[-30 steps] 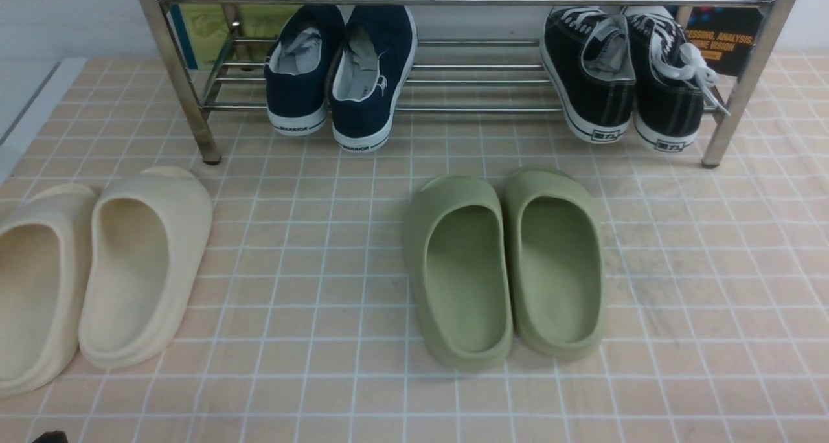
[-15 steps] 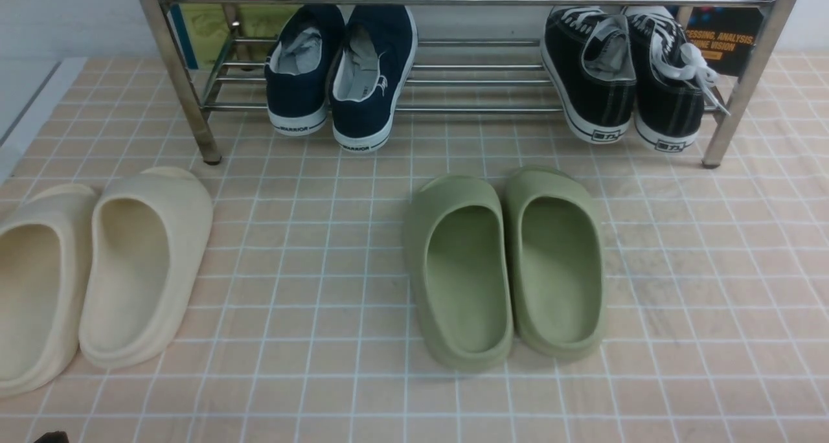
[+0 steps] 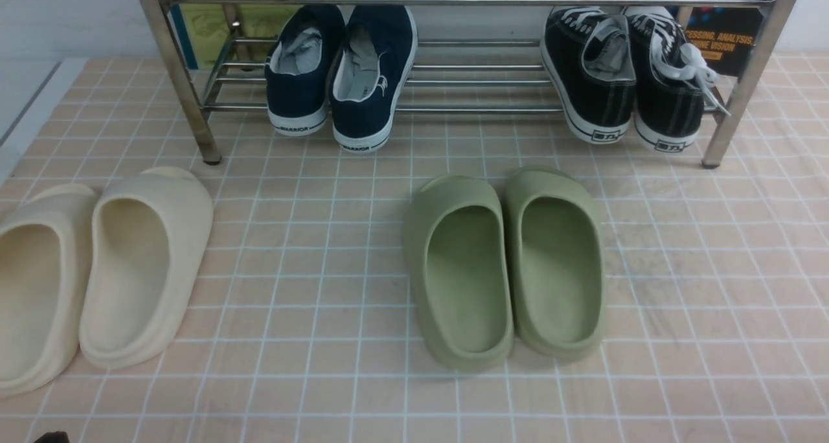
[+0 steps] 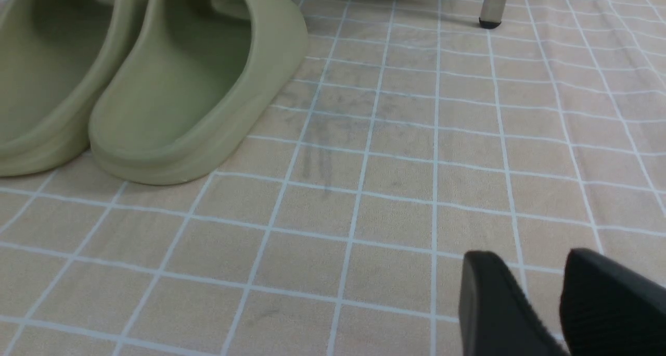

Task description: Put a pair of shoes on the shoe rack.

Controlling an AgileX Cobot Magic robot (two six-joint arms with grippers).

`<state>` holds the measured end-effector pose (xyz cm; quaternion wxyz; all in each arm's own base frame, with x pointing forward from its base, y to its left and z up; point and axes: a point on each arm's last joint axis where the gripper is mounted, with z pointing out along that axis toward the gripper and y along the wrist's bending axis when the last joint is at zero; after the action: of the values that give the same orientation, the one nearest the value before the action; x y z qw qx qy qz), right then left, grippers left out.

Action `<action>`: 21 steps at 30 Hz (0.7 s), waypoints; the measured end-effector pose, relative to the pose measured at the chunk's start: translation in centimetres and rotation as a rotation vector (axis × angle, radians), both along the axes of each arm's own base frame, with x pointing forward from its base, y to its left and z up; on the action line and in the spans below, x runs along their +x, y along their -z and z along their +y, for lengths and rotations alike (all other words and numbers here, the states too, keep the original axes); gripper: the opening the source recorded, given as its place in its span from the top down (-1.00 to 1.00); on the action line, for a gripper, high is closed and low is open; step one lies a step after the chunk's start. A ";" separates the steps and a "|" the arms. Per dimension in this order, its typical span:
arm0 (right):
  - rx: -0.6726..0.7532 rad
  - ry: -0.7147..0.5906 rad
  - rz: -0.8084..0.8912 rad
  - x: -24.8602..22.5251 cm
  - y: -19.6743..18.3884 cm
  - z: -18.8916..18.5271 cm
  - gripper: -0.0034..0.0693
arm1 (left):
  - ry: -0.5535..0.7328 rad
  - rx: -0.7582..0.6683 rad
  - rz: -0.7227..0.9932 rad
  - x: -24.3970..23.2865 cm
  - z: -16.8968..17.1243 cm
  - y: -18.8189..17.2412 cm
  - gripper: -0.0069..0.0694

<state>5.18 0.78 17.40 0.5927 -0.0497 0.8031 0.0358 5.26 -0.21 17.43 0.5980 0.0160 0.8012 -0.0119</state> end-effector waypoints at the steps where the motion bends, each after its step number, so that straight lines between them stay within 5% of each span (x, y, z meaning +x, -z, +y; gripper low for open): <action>1: 0.000 0.000 0.000 0.0 0.0 0.0 0.25 | 0.000 0.000 0.000 0.0 0.0 0.0 0.71; 21: 0.000 0.000 0.000 0.0 0.0 0.0 0.25 | 0.000 0.000 0.001 0.0 0.0 0.0 0.68</action>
<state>5.18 0.78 17.40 0.5927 -0.0497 0.8031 0.0358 5.26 -0.21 17.43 0.5977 0.0160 0.8015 -0.0119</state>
